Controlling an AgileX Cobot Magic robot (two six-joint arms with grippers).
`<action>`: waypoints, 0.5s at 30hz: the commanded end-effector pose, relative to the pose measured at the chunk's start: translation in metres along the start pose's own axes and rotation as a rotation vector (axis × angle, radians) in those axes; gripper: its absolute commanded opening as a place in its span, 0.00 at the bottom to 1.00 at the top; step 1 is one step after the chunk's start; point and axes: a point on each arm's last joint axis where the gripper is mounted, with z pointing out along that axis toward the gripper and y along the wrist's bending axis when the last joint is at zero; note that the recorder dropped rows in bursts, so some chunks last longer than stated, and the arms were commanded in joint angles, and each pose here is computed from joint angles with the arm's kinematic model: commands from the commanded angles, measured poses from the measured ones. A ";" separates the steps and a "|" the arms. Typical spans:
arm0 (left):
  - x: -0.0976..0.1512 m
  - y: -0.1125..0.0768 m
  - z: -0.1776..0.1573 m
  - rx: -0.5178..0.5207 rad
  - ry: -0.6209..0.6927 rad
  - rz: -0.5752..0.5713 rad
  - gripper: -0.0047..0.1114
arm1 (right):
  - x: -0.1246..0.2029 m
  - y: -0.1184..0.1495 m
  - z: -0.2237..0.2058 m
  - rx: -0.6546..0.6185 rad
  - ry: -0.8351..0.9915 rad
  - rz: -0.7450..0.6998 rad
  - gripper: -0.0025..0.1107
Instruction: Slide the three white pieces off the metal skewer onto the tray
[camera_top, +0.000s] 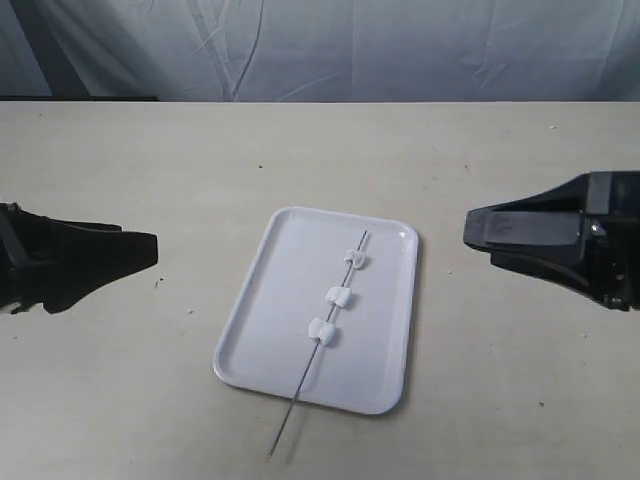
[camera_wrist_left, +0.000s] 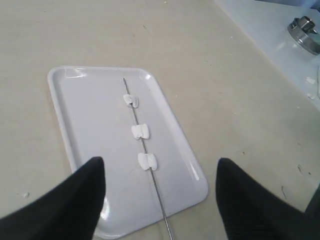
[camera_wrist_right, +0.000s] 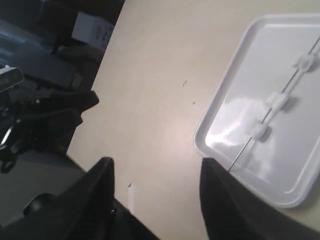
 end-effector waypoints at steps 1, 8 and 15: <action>0.000 -0.004 0.001 0.061 0.017 -0.013 0.57 | -0.007 0.004 0.021 -0.130 0.178 0.039 0.47; 0.015 -0.012 0.022 0.132 0.139 -0.030 0.57 | 0.000 0.002 0.058 -0.140 0.268 0.026 0.47; 0.048 -0.017 0.045 0.097 0.302 -0.083 0.57 | -0.003 -0.003 0.063 -0.069 0.209 -0.021 0.47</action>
